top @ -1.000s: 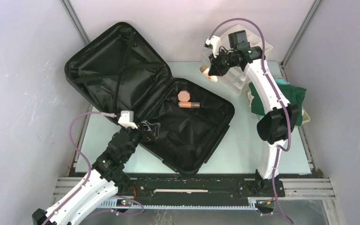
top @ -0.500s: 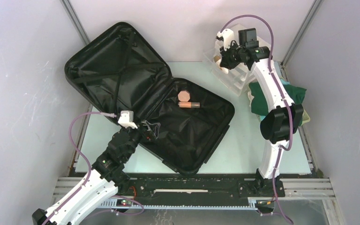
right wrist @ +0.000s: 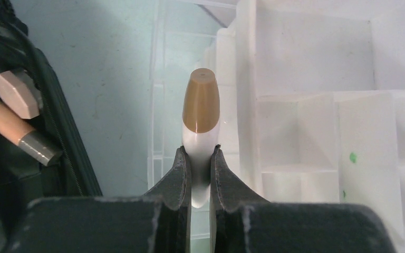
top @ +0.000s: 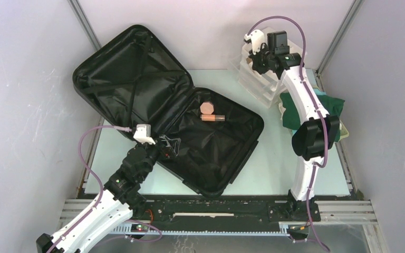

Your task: Open, take out, and arrange the luggage

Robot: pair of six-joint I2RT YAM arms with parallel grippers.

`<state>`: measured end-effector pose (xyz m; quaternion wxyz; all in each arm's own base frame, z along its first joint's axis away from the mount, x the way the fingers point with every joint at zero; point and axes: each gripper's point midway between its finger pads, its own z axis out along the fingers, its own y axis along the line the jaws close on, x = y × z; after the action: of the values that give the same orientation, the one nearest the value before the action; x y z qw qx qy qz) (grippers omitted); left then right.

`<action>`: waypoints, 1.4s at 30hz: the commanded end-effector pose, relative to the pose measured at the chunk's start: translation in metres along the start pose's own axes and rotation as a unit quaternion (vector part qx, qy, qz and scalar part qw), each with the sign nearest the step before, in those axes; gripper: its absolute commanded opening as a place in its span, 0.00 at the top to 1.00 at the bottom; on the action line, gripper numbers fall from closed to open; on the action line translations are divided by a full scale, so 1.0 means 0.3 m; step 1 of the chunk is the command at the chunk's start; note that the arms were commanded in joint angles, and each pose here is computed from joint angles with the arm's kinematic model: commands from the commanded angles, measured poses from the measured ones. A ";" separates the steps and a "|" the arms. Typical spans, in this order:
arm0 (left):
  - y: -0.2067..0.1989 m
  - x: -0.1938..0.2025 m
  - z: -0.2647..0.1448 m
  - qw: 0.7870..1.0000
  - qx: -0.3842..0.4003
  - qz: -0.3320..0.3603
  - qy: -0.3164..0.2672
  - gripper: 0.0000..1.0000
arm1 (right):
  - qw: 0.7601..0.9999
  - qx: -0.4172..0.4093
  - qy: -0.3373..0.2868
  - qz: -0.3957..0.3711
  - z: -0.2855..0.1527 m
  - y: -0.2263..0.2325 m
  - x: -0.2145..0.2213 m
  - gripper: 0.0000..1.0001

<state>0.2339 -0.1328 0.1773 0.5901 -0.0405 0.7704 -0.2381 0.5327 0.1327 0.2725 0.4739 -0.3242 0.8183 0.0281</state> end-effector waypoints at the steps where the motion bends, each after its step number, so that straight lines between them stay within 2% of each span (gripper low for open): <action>1: -0.008 -0.012 0.006 1.000 0.006 -0.006 -0.008 0.04 | 0.999 0.042 -0.013 -0.019 0.037 -0.073 -0.033 0.95; 7: -0.007 -0.010 0.007 1.000 0.004 -0.005 -0.006 0.05 | 0.997 0.063 0.005 -0.040 0.108 -0.109 -0.005 0.84; 9: -0.007 -0.010 0.009 1.000 0.004 -0.005 -0.006 0.04 | 0.997 0.068 0.007 -0.043 0.119 -0.119 -0.004 0.75; 11: -0.008 -0.007 0.010 1.000 0.004 -0.005 -0.005 0.04 | 0.997 0.067 0.007 -0.041 0.124 -0.117 -0.001 0.61; 14: -0.009 -0.009 0.009 1.000 0.005 -0.006 -0.005 0.04 | 0.998 0.052 0.005 -0.031 0.125 -0.096 -0.002 0.54; 24: -0.011 -0.010 0.008 1.000 0.006 -0.009 -0.006 0.04 | 0.996 -0.065 -0.059 0.002 -0.018 0.038 -0.118 0.55; 31: -0.014 -0.010 0.007 1.000 0.008 -0.012 -0.006 0.04 | 0.970 -0.220 -0.103 -0.024 -0.158 0.217 -0.158 0.58; 35: -0.016 -0.011 0.005 1.000 0.010 -0.015 -0.007 0.04 | 0.959 -0.261 -0.108 -0.016 -0.175 0.273 -0.154 0.61; 42: -0.013 -0.011 0.000 1.000 0.010 -0.018 -0.010 0.05 | 0.948 -0.304 -0.097 -0.007 -0.165 0.344 -0.129 0.61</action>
<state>0.2339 -0.1347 0.1789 0.5894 -0.0434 0.7685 -0.2452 0.4674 0.2033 0.2897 0.4309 -0.4351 0.7417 0.2737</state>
